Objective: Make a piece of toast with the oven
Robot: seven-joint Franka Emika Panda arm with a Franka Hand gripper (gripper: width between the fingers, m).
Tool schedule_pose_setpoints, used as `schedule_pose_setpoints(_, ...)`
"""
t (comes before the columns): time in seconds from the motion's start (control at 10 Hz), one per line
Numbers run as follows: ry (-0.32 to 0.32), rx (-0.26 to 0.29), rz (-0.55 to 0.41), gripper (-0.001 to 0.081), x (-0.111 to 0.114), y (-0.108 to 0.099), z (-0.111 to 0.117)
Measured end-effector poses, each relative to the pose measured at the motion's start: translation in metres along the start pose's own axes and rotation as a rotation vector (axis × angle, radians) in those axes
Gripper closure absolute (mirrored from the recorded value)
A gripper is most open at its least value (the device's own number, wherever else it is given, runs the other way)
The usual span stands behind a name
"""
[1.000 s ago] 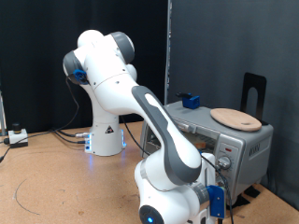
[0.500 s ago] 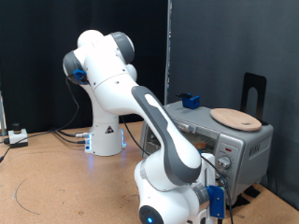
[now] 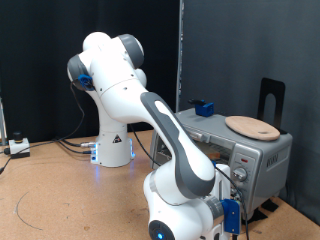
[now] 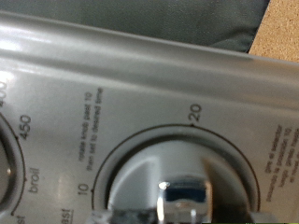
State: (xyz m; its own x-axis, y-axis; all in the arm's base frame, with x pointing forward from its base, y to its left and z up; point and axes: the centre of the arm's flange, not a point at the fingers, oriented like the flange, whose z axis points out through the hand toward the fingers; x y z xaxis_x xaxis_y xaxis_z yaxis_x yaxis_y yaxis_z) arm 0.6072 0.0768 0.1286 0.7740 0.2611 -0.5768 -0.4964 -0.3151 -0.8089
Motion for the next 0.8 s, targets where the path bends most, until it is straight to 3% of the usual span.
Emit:
schedule_pose_setpoints(0.6,0.0,0.001,-0.012,0.0712,-0.0001,0.0002,0.0)
schedule_pose_setpoints(0.8,0.001,-0.001,-0.09,0.0712,0.0,0.0,0.0)
